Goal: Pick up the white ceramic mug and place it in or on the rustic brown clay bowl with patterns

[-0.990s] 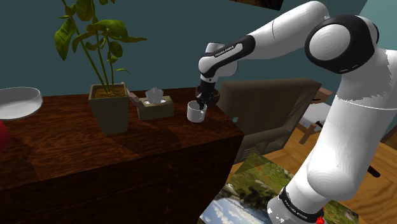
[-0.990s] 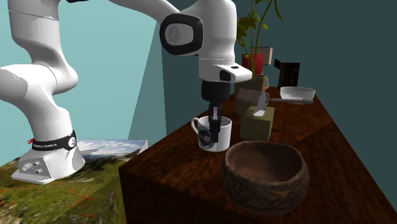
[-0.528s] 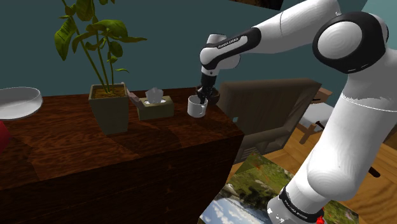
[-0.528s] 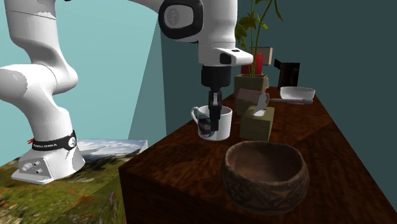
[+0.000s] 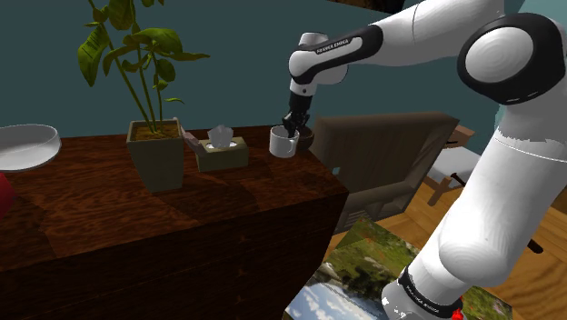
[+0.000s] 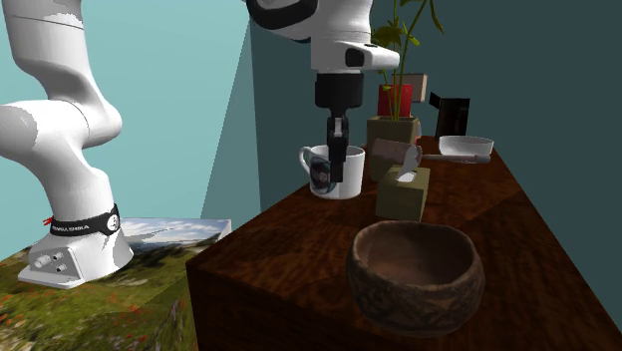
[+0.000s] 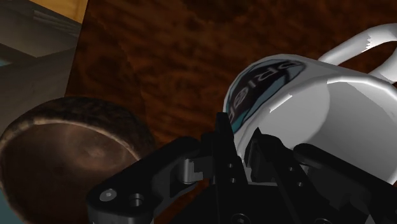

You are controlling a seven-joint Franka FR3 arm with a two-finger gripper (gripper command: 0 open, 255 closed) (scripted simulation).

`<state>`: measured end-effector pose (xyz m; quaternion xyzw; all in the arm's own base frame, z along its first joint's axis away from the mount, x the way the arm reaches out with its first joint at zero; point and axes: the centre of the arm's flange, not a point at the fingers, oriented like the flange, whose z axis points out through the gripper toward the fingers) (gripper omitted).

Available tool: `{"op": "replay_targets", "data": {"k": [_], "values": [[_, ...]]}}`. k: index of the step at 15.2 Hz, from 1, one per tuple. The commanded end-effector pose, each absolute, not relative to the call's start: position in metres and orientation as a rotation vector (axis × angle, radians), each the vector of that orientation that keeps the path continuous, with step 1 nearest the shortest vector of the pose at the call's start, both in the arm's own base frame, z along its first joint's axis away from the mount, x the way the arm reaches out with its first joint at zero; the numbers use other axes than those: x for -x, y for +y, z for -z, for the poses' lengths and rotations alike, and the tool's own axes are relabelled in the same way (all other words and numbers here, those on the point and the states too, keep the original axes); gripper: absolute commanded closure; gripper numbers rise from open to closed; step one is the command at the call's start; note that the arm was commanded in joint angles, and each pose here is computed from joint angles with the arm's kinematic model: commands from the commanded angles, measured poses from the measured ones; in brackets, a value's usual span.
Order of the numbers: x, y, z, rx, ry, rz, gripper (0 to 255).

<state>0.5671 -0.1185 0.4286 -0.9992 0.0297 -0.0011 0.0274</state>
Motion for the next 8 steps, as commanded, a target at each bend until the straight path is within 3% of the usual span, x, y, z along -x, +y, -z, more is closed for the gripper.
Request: {"op": "replay_targets", "data": {"k": [1, 8], "values": [[-0.567, -0.118, -0.439, 3.085, 0.092, 0.003, 255], [-0.567, -0.118, -0.476, 3.085, 0.092, 0.003, 255]]}}
